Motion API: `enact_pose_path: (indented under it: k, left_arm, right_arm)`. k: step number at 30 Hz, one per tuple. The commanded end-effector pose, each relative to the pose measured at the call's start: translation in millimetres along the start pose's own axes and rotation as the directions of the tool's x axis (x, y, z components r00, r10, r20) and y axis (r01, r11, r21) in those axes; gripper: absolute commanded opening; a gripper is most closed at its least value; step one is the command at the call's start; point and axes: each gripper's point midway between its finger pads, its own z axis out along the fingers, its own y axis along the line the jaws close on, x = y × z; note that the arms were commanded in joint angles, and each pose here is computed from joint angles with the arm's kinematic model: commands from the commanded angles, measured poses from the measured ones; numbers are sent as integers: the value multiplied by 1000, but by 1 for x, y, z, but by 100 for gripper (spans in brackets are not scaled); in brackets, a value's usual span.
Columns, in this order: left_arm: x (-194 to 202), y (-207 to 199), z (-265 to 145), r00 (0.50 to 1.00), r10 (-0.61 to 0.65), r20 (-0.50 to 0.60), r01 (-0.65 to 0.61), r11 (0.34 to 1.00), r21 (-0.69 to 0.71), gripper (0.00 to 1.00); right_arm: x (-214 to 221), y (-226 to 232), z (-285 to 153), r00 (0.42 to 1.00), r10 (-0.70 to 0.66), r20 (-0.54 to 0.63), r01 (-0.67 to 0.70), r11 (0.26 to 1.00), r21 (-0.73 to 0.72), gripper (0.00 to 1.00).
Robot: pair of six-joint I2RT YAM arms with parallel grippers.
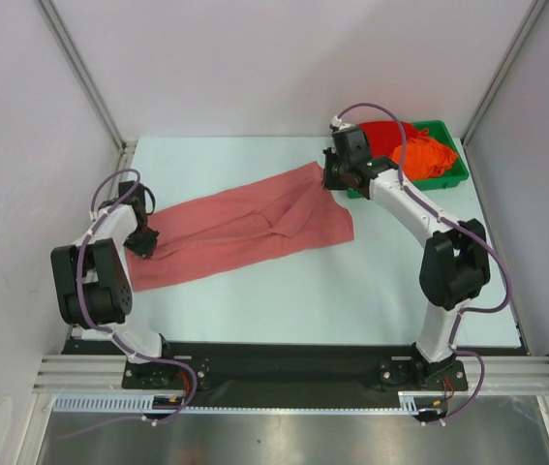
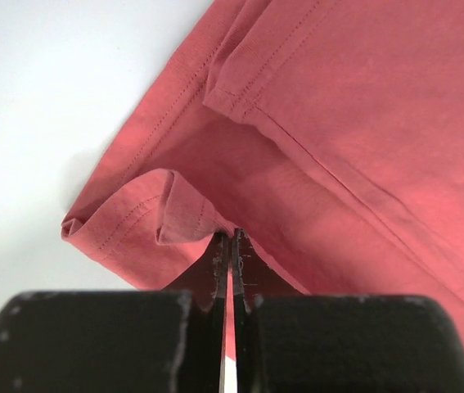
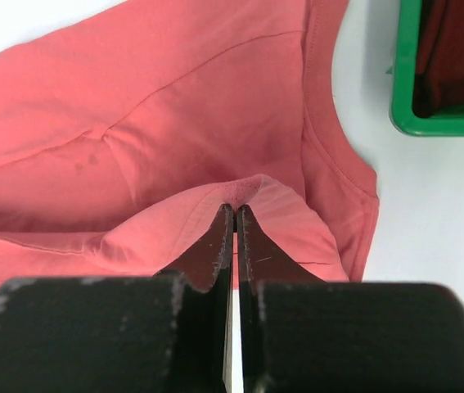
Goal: Fold and stack the t-shirts
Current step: Fold the tshirt
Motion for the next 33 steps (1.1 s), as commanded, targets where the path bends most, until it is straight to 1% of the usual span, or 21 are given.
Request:
enact_pose_path:
  k: [1,5,9,14,22,33]
  left_arm:
    - [-16,-7,0,999,-15,29,15,1000,0,1]
    - [-22,-5,2,999,-28,41,28,1000,-8,2]
    - [-25,-5,6,998,-49,32,49,999,-6,3]
    - [-26,-9,12,999,-49,21,49,999,-15,4]
    - [-24,-8,19,999,-51,16,51,998,-27,5]
    - [-32,-16,17,998,-63,25,63,998,-7,5]
  right_arm:
    - [-28,8,3,997,-18,77,20,999,-27,0]
    - [-29,7,11,997,-20,75,21,1000,-21,0]
    - [-33,7,20,996,-19,85,21,999,-25,0]
    - [-32,6,36,997,-31,70,32,999,-23,0]
    - [-38,3,46,996,-24,84,25,1000,-17,0]
    - [-47,4,55,995,-27,93,28,999,-15,0]
